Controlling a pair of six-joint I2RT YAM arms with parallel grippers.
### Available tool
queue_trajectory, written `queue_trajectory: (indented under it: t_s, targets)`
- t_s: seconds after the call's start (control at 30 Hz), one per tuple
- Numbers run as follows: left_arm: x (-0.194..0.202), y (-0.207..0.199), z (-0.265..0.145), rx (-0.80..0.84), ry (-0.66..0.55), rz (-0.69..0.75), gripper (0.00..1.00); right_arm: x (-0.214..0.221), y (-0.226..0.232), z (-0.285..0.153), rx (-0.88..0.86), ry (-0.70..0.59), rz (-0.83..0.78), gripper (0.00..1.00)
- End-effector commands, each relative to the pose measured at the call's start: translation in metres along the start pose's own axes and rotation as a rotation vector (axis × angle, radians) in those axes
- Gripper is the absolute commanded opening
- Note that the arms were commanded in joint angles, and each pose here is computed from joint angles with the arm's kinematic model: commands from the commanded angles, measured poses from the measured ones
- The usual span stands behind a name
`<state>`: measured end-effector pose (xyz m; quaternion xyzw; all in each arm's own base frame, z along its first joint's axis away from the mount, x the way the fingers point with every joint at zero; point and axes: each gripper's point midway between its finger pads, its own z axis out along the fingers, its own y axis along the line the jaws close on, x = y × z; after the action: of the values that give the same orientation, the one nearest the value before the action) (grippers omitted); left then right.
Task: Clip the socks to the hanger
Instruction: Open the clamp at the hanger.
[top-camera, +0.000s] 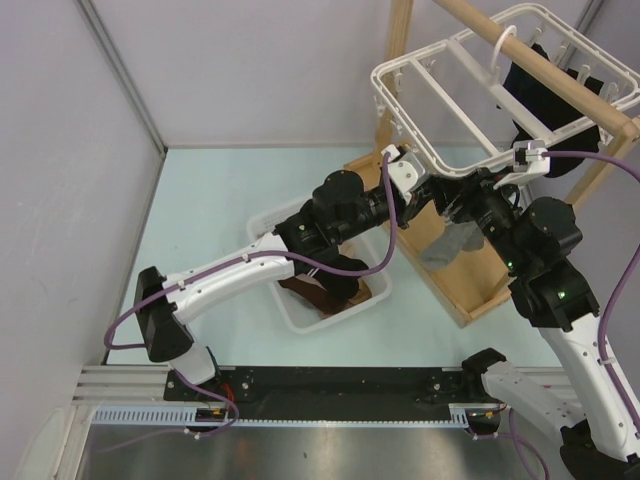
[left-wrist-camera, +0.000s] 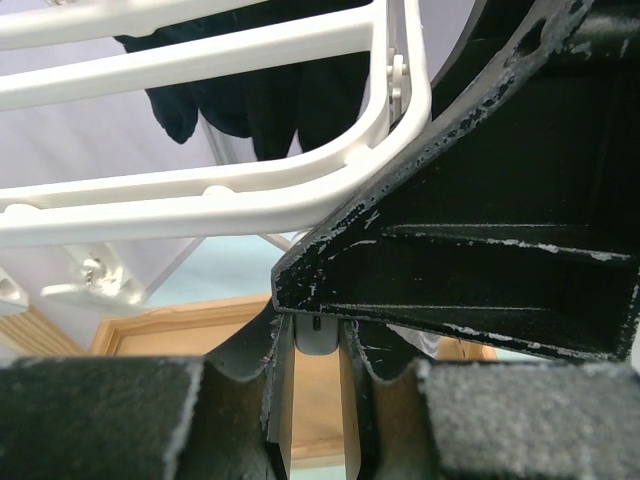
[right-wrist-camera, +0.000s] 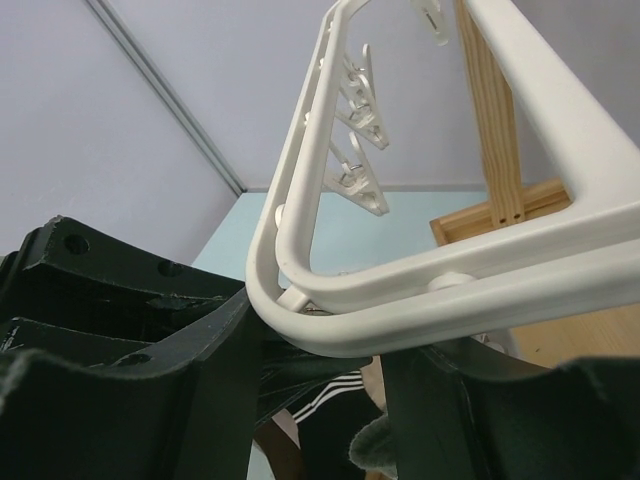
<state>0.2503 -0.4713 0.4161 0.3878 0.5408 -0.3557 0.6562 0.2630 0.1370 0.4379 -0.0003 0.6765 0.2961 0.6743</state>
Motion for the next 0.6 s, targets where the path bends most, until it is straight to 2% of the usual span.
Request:
queue_trajectory:
  t_s: [0.0,0.2,0.27,0.3,0.37,0.4,0.5,0.57]
  targets:
    - [-0.035,-0.031,-0.012,0.126,-0.089,-0.008,0.07,-0.012,0.003,0.011,-0.009,-0.049,-0.004,0.50]
    - [-0.025,-0.037,-0.010,0.154,-0.063,0.005,0.08,-0.016,0.005,0.013,-0.020,-0.064,0.003,0.44]
    - [-0.026,-0.037,-0.011,0.152,-0.067,0.002,0.10,-0.017,0.005,0.012,-0.020,-0.068,0.003,0.38]
    - [-0.025,-0.036,-0.013,0.148,-0.065,0.002,0.13,-0.017,0.005,0.011,-0.018,-0.069,0.003,0.33]
    - [-0.023,-0.033,-0.015,0.130,-0.068,0.004,0.19,-0.016,0.005,0.011,-0.017,-0.066,0.003,0.29]
    - [-0.026,-0.032,-0.017,0.125,-0.075,0.007,0.25,-0.016,0.004,0.010,-0.014,-0.066,0.003,0.26]
    - [-0.023,-0.027,-0.019,0.093,-0.075,0.017,0.34,-0.018,0.004,0.009,-0.013,-0.069,0.003,0.20]
    - [-0.023,-0.024,-0.020,0.079,-0.076,0.023,0.37,-0.019,0.005,0.008,-0.016,-0.075,0.003,0.19]
